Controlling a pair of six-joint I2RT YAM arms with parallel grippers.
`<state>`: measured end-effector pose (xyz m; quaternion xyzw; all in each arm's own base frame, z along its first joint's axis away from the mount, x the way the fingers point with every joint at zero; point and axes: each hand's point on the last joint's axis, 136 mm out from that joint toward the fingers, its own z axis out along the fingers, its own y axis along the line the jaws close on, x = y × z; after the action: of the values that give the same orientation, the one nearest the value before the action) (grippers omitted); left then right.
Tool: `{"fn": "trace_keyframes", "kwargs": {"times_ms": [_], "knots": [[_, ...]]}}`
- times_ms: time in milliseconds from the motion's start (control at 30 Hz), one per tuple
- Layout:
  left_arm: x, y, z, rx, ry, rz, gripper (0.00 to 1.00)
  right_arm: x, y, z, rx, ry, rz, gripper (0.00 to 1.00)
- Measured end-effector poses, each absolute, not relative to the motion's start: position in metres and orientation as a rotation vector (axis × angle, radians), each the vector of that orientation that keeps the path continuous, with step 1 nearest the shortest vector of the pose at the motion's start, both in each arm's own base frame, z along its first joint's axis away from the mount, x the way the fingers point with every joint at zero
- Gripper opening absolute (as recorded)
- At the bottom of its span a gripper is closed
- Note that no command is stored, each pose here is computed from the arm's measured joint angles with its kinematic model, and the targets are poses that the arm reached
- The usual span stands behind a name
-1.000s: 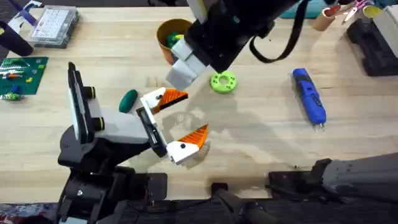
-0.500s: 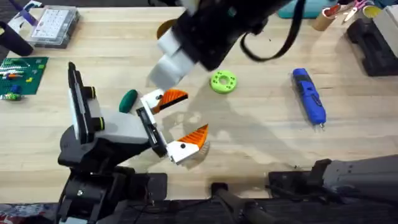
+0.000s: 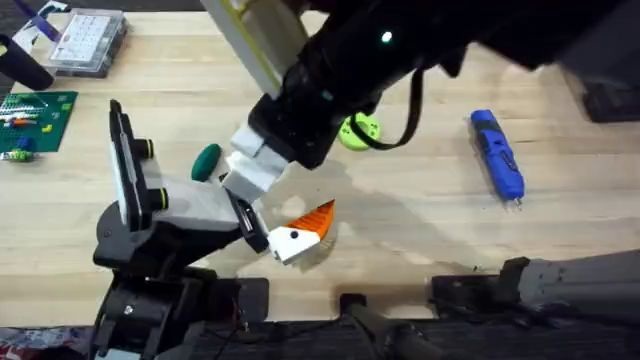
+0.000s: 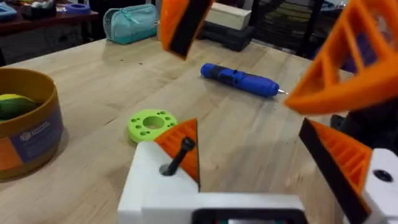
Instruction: Pick up the gripper from the table and insert it into the empty holder that is missing its gripper. Then pick up a screw, insert it into the mounting hole, and use the screwdriver to tighten it. Finally, clean up the table by picking up the vegetable and placing it into the bucket.
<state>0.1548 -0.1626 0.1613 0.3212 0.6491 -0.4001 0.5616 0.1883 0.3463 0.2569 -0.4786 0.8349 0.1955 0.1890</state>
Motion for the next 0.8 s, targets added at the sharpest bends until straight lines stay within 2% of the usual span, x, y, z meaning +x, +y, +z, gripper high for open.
{"fn": "trace_keyframes", "kwargs": {"times_ms": [800], "knots": [[0.155,-0.163,0.161,0.757,1.529,-0.942,0.990,0.195,0.362,0.225,-1.370,2.406,0.539,0.984]]}}
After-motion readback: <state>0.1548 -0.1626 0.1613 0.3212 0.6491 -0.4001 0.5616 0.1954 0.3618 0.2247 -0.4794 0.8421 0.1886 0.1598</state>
